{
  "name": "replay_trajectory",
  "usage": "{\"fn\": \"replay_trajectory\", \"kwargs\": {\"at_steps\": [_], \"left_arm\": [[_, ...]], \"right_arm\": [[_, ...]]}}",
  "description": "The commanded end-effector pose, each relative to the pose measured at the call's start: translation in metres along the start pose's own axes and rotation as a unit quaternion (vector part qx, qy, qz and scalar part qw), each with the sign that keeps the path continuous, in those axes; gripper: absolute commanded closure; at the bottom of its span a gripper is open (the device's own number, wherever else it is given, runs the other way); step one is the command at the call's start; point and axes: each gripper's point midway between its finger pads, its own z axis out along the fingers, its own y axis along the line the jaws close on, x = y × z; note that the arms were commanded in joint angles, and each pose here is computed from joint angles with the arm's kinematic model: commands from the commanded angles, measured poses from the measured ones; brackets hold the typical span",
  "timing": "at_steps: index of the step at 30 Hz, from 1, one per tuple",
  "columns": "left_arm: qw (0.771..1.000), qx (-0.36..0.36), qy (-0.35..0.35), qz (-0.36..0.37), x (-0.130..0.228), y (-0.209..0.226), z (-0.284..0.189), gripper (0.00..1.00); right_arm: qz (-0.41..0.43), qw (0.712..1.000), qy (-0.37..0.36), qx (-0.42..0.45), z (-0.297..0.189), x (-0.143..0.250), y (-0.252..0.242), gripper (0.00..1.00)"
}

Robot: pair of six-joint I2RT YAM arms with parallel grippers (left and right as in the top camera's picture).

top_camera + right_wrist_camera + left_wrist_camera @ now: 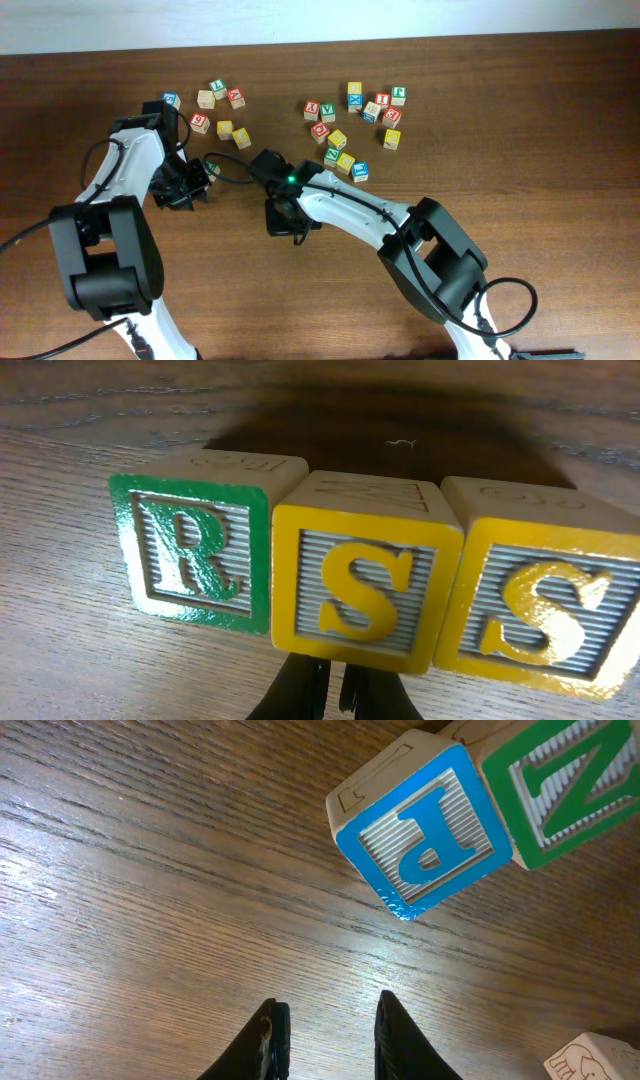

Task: Spell out RSS

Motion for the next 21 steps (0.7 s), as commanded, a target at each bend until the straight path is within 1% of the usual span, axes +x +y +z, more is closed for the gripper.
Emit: {"fn": "replay_trajectory", "kwargs": {"at_steps": [1, 21], "left_arm": [[1.000, -0.005, -0.002, -0.005, -0.0016, 0.0028, -0.0005, 0.79], [1.000, -0.005, -0.002, -0.005, -0.0016, 0.0029, -0.0005, 0.78]], "right_arm": [[-0.011, 1.000, -0.007, 0.014, 0.0070, -0.0029, -0.0029, 0.96], [-0.011, 1.000, -0.006, 0.012, 0.0070, -0.0025, -0.0024, 0.96]]}}
